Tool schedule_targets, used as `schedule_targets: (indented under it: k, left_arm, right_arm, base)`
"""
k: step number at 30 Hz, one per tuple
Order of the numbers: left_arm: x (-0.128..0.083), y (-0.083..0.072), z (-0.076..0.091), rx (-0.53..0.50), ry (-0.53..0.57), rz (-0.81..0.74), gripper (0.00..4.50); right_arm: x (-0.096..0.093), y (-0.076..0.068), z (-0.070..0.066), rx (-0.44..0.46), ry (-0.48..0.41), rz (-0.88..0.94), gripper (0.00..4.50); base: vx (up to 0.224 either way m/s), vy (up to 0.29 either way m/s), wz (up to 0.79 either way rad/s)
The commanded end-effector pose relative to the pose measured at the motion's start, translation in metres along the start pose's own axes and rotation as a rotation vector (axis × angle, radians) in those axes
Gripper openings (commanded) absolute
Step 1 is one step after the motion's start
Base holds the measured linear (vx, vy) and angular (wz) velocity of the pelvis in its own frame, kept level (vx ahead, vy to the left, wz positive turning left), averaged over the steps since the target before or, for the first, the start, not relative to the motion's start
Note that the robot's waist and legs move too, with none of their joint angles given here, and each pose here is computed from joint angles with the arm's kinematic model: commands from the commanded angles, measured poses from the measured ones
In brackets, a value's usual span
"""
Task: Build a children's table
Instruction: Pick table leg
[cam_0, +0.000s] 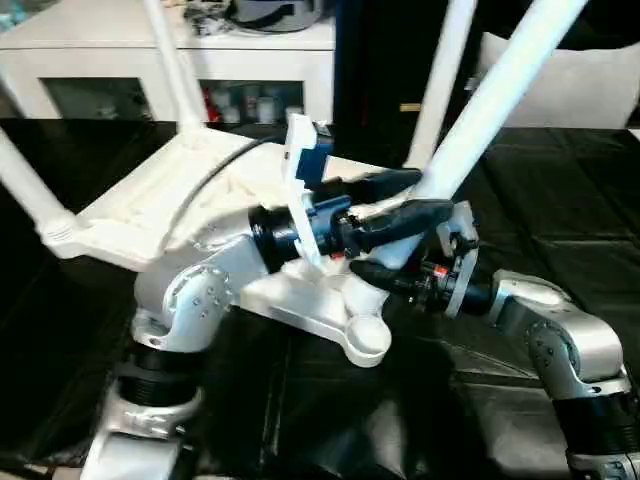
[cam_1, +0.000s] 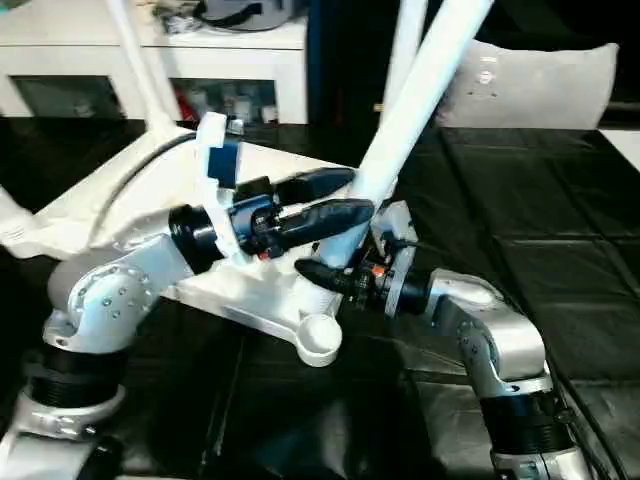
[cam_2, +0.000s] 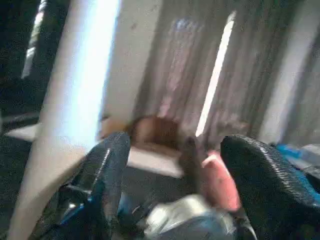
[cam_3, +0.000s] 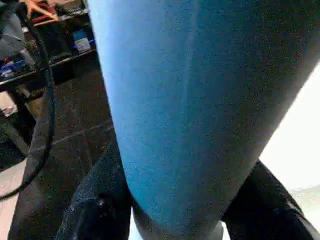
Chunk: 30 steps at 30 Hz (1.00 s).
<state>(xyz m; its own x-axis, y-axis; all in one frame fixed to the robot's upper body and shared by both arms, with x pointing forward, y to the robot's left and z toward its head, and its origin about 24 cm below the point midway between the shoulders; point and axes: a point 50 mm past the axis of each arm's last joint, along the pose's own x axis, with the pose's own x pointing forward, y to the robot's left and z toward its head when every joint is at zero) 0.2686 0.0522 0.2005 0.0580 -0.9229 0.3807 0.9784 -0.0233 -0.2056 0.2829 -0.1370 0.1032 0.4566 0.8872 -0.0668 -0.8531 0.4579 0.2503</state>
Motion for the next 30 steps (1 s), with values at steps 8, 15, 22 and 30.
schedule_targets:
  k: [8, 15, 22, 30]
  left_arm:
    - [-0.057, 0.016, -0.012, 0.166, 0.363, 0.137, 3.73]
    - [-0.094, 0.024, -0.025, 0.271, 0.663, 0.099, 3.37]
    - [-0.121, 0.044, -0.046, 0.348, 0.984, 0.012, 2.96]
    - [-0.136, 0.062, -0.057, 0.401, 1.171, -0.067, 2.14]
  right_arm:
    - [-0.018, -0.014, 0.012, -0.047, -0.054, -0.279, 1.9]
    - [-0.031, -0.013, -0.001, -0.045, -0.024, -0.35, 1.9]
    - [-0.042, -0.013, -0.013, -0.09, 0.024, -0.446, 1.9]
    - [-0.048, -0.004, -0.02, -0.088, 0.044, -0.388, 1.9]
  base:
    - [0.0, 0.0, 0.0]
    - [0.0, 0.0, 0.0]
    - [0.0, 0.0, 0.0]
    - [0.0, 0.0, 0.0]
